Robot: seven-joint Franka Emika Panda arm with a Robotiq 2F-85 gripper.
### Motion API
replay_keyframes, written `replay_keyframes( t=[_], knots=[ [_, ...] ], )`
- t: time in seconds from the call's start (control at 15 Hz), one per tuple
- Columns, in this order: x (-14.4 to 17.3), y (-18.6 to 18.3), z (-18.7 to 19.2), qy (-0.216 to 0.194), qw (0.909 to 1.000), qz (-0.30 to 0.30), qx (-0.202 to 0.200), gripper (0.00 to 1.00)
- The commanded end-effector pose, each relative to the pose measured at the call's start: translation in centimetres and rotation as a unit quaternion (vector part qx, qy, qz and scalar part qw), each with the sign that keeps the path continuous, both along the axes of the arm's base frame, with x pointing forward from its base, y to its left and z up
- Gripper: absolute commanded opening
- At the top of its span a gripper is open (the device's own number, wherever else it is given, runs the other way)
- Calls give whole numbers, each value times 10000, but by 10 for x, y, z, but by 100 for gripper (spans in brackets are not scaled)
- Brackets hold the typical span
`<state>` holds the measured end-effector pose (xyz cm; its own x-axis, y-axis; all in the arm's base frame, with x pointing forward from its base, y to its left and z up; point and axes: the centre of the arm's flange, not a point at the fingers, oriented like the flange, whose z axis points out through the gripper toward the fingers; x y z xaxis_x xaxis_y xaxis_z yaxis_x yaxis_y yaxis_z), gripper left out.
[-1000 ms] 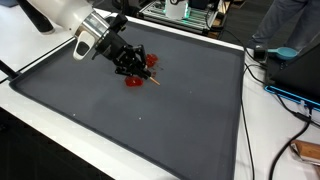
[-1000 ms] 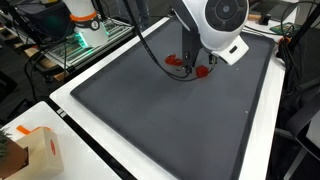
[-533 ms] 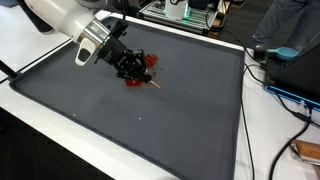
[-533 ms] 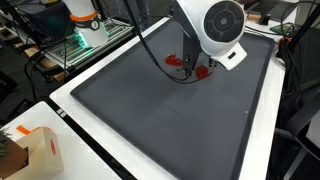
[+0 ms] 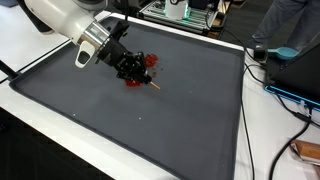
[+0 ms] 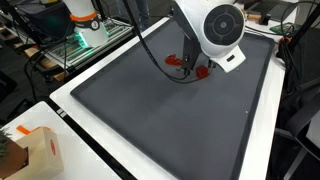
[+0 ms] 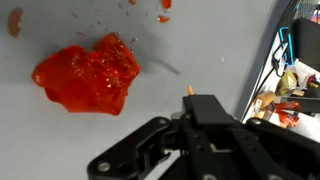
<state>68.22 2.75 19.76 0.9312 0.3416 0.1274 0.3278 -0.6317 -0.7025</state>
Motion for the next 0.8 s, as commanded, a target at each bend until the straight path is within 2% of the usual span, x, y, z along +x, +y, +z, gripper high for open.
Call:
replay_keyframes(
  t=[0.0,0.4,0.73],
  knots=[
    [3,-2,5,204,9995,-237,96,3],
    [8,-5,20,271,9987,-441,-25,3],
    [14,-10,46,37,9982,-538,-253,3]
  ],
)
